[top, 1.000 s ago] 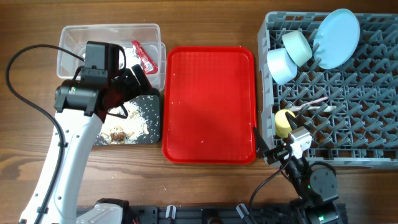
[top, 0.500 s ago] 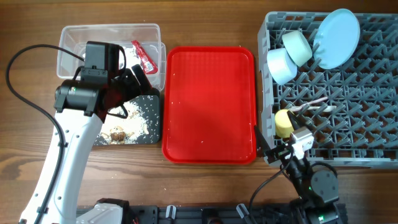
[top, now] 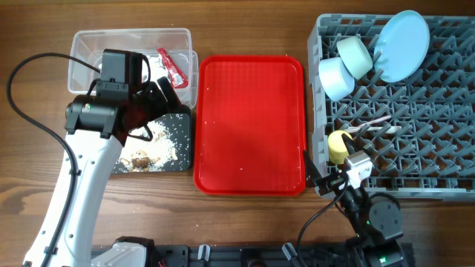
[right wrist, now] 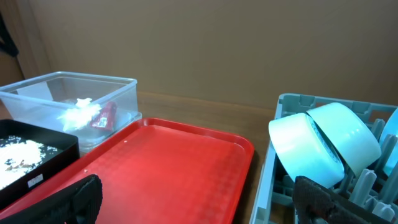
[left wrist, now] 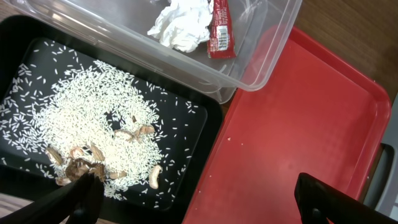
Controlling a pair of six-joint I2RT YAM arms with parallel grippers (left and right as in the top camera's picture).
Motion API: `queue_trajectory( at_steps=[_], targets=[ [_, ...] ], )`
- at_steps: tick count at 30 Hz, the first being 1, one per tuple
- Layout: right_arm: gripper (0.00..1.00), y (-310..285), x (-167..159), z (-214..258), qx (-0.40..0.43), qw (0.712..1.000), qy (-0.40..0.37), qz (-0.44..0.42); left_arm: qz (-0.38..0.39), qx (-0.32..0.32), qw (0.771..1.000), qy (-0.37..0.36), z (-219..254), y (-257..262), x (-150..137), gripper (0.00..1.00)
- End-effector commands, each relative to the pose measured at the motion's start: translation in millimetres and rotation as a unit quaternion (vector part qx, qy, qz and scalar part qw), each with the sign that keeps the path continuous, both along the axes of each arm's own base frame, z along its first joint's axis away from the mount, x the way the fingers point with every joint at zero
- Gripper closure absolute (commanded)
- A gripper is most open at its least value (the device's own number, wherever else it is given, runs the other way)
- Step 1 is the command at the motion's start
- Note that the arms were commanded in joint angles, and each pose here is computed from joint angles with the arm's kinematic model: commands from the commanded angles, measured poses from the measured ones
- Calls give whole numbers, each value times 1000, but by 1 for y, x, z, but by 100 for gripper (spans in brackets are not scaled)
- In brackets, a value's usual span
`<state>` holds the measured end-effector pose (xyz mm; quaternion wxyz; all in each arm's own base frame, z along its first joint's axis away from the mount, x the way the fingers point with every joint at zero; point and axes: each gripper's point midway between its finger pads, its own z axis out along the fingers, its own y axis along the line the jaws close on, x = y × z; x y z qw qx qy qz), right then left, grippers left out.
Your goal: Sort waste into correct bins and load items into the dishwasher rack
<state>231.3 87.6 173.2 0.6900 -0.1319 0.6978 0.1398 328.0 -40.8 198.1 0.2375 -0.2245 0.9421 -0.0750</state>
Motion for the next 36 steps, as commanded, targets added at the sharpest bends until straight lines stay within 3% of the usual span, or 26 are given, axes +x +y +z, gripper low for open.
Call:
queue_trajectory(
  at_steps=[1, 27, 31, 33, 36],
  targets=[
    [0, -4, 1, 3, -3, 1000, -9, -10, 8, 5, 1000, -16, 11, 6, 1, 0],
    [0, -4, 1, 3, -3, 1000, -8, -10, 8, 6, 1000, -16, 10, 6, 1, 0],
    [0, -4, 1, 3, -3, 1000, -8, -10, 21, 34, 999, -11, 9, 16, -2, 0],
    [0, -4, 1, 3, -3, 1000, -8, -10, 17, 39, 999, -33, 18, 18, 0, 0],
    [0, -4, 1, 3, -3, 1000, -8, -10, -43, 25, 990, -133, 50, 3, 14, 0]
  ],
)
